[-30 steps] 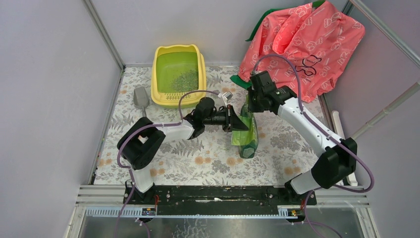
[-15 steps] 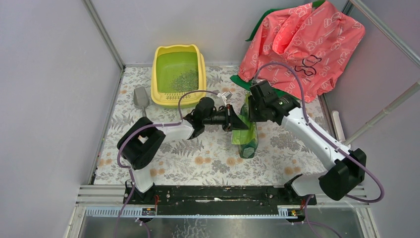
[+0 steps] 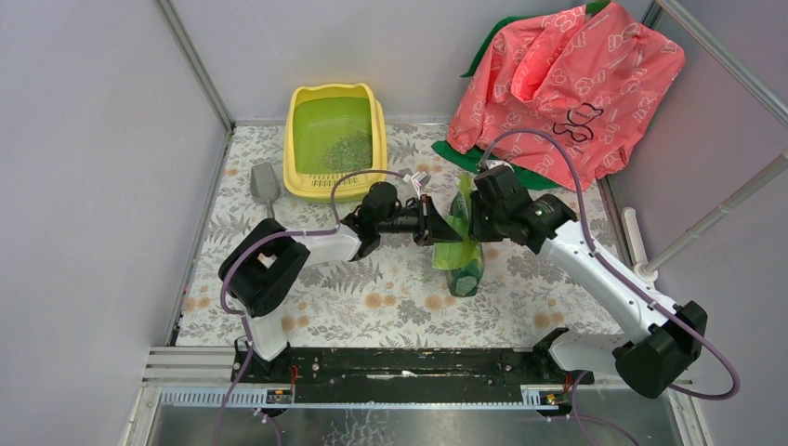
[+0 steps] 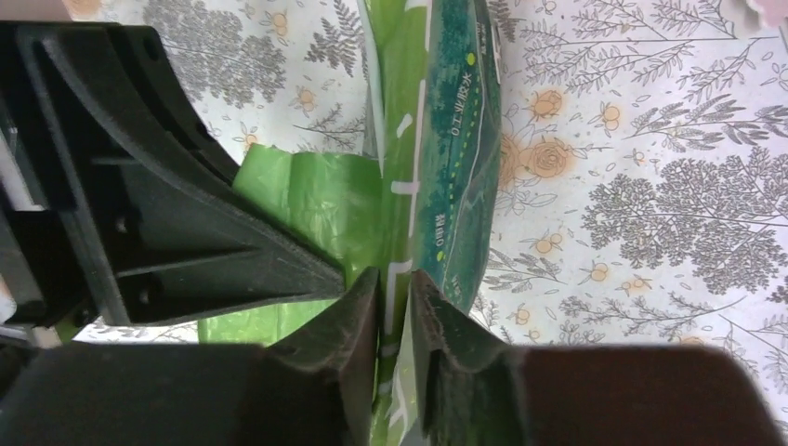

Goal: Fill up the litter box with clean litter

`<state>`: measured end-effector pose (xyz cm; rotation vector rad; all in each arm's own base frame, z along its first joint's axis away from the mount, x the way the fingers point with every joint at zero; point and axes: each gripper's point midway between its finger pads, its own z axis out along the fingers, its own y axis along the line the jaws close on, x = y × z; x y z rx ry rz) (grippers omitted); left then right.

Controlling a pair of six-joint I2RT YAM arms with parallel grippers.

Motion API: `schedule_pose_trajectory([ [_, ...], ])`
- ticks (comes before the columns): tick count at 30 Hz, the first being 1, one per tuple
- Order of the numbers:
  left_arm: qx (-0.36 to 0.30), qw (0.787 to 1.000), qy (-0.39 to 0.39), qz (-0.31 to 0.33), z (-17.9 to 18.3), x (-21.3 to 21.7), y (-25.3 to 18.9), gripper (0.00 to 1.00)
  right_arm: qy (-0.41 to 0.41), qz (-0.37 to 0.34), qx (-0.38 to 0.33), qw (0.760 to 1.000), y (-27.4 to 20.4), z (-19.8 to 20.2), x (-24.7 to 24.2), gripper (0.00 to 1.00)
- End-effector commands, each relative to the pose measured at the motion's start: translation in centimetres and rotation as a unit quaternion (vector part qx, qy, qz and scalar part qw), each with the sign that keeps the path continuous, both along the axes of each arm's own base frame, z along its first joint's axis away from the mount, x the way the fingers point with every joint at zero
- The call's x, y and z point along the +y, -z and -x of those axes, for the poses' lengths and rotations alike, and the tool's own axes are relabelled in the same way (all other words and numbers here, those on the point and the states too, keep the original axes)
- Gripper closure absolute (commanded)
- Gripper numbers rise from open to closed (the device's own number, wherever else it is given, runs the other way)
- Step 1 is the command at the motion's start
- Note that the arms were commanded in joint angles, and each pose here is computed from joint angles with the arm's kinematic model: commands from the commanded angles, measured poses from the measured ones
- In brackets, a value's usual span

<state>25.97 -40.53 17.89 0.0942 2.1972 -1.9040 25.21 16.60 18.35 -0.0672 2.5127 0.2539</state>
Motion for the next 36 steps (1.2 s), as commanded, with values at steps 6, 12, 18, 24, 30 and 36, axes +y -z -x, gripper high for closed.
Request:
schedule_pose_trajectory([
  [6, -0.002, 1.000, -0.013, 0.003, -0.7, 0.6, 0.8, 0.79, 0.012, 0.007, -0.025, 1.000, -2.6, 0.7, -1.5, 0.29],
  [12, -0.004, 1.000, -0.009, 0.007, -0.1, 1.1, 0.8, 0.52, 0.050, 0.038, -0.084, 0.994, -4.9, -1.5, -3.1, 0.07],
  [18, -0.005, 1.000, -0.005, 0.007, 0.3, 1.5, 1.1, 0.45, 0.113, 0.036, -0.128, 0.985, -8.0, -6.3, -7.0, 0.10],
  [24, -0.008, 1.000, 0.004, 0.020, 1.0, 2.0, 0.8, 0.41, 0.154, 0.072, -0.036, 0.985, -0.7, -10.9, -11.6, 0.30],
  [30, -0.017, 0.999, 0.001, 0.030, 1.5, 3.2, 0.0, 0.42, 0.170, 0.179, 0.069, 0.966, 7.4, -12.6, -15.1, 0.62],
  [36, -0.031, 0.999, 0.000, 0.030, 1.6, 3.9, -0.7, 0.35, 0.169, 0.233, 0.110, 0.951, 10.8, -14.0, -16.7, 0.46],
])
